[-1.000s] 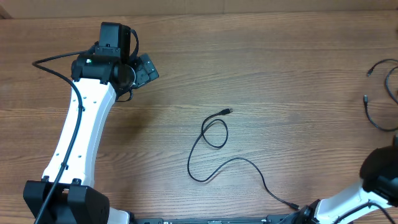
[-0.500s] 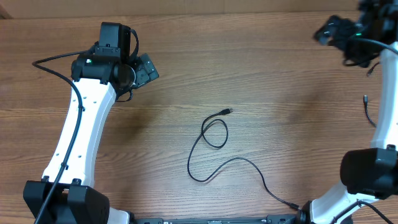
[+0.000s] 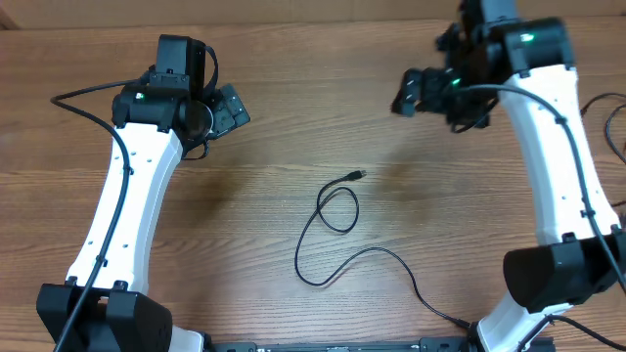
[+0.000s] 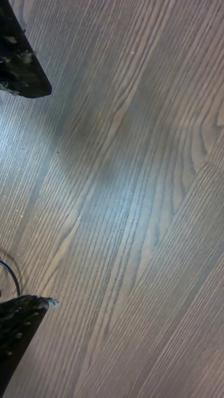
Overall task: Untangle cables
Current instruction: 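Move the right gripper left and down to the remaining black cable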
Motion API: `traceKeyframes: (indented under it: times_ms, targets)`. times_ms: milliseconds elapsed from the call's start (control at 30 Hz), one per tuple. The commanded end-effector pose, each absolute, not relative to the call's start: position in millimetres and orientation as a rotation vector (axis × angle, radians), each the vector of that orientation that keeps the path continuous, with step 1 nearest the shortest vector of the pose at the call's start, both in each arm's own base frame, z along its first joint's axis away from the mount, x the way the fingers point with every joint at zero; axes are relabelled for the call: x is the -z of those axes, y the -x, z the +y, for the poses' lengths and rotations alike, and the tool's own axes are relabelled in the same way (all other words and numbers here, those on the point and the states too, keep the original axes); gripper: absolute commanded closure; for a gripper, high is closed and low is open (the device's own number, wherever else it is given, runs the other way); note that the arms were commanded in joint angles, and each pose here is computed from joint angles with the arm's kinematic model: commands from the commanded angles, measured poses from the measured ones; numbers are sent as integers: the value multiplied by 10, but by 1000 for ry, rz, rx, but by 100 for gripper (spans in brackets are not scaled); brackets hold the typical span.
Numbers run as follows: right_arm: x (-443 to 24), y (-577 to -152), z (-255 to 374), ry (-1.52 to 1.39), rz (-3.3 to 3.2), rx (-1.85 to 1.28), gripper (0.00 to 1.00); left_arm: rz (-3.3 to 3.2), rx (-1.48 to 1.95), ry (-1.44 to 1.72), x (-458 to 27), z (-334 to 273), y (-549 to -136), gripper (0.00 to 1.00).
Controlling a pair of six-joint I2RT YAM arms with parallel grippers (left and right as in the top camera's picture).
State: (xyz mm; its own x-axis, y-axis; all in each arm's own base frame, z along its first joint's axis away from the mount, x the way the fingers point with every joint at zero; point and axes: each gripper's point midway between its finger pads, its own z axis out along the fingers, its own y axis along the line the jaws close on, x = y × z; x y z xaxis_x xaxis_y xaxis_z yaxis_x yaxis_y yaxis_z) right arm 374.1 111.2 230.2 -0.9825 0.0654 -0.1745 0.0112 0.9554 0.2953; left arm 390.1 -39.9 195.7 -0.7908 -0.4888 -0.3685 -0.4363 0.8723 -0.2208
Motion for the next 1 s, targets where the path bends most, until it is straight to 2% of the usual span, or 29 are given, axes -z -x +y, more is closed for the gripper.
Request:
traceKeyframes:
  times_ms: [0, 533, 800, 967]
  targets:
    - [-2153, -3562, 1298, 51, 2983, -445, 0, 2613, 185, 651, -2024, -433, -3913, 0]
    - [-980, -2693, 1937, 381, 3255, -415, 1, 2613, 185, 651, -2024, -433, -3913, 0]
    - [-582, -2492, 2372, 326, 3223, -429, 0, 2613, 185, 651, -2024, -434, -3913, 0]
    - [-469, -2510, 2637, 228, 3162, -492, 0, 2613, 185, 651, -2024, -433, -3913, 0]
